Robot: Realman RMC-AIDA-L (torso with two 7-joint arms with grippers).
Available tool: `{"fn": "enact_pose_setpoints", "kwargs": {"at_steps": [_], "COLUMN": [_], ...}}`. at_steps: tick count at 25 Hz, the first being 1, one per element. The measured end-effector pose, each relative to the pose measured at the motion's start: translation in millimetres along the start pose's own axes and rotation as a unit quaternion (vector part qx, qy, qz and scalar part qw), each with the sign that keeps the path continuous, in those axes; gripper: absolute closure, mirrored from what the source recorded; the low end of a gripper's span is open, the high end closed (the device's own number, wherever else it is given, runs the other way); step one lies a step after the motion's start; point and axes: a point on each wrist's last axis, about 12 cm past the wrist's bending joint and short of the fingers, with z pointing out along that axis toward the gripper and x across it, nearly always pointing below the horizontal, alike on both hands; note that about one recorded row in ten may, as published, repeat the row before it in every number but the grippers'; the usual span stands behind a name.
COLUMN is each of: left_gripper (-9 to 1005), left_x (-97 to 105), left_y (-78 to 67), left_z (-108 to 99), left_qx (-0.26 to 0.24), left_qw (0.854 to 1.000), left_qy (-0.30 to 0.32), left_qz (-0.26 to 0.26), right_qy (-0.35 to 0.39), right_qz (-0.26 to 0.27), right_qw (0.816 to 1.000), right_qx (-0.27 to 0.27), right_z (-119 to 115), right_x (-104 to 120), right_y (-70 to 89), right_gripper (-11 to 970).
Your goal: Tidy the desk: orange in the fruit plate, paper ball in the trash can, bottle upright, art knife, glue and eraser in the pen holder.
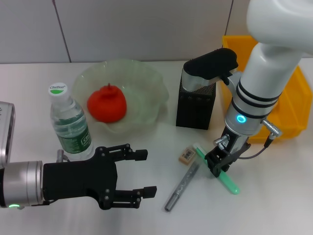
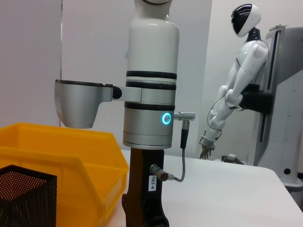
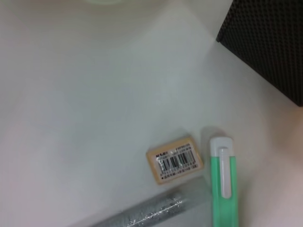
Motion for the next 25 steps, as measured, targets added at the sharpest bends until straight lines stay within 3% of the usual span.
{"fn": "enact_pose_setpoints", "kwargs": {"at_steps": [25], "left_gripper": [186], "left_x": [-1.0], "left_y": [1.0], "left_z": [0.7], "left_qx": [0.0], "left_qw": [1.0], "left_qy": [0.0], "left_qz": [0.002], "right_qy": [-0.001], "right_qz": [-0.004], "right_qw": [1.0], "right_qx": [0.0], "right_z": [0.4], "right_x": [0.2], "right_y": [-0.4], "right_gripper": [761]}}
